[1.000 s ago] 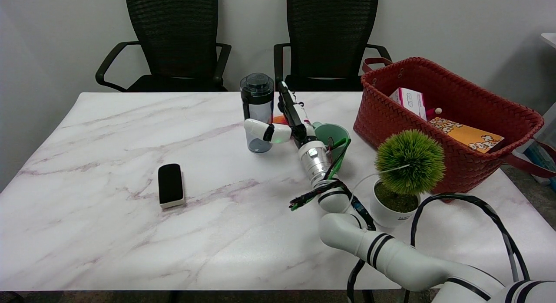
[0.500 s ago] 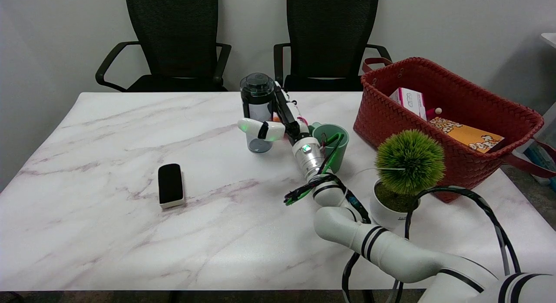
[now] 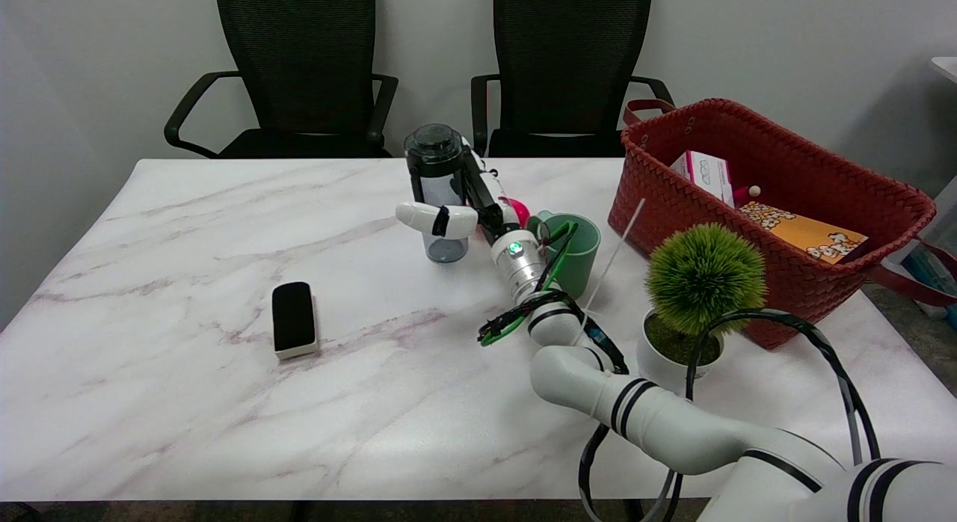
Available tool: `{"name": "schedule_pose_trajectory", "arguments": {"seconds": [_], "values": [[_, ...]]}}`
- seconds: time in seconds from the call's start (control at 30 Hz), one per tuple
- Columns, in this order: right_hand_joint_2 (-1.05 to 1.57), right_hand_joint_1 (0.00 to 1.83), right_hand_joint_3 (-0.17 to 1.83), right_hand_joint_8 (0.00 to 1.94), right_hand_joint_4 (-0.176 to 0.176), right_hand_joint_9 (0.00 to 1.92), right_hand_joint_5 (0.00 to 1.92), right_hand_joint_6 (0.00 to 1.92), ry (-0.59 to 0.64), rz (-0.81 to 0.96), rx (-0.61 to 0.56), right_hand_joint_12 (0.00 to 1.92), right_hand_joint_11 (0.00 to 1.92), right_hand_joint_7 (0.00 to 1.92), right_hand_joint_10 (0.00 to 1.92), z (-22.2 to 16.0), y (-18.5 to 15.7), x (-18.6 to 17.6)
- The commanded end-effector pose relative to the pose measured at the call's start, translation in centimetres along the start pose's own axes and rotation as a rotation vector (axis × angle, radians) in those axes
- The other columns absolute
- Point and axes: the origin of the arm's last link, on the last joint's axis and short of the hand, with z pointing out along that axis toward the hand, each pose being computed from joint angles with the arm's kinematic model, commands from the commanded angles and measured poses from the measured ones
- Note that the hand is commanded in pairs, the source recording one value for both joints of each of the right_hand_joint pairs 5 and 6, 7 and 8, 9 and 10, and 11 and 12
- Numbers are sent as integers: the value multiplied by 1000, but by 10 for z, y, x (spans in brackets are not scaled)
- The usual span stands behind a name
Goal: Pick up the black water bottle.
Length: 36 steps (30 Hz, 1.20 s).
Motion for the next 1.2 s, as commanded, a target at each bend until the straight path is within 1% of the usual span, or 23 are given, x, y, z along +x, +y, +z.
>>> {"name": "schedule_pose_trajectory", "arguments": {"seconds": [0.03,0.47,1.2], "values": [[-151,964,705,6,0,36,0,0,-21,0,-19,153,153,6,36,6,-1,-7],[-159,974,713,10,0,40,0,0,-1,5,-23,162,162,10,40,3,3,-2],[-151,971,722,7,0,51,0,0,43,4,2,132,132,7,51,-7,7,11]]}}
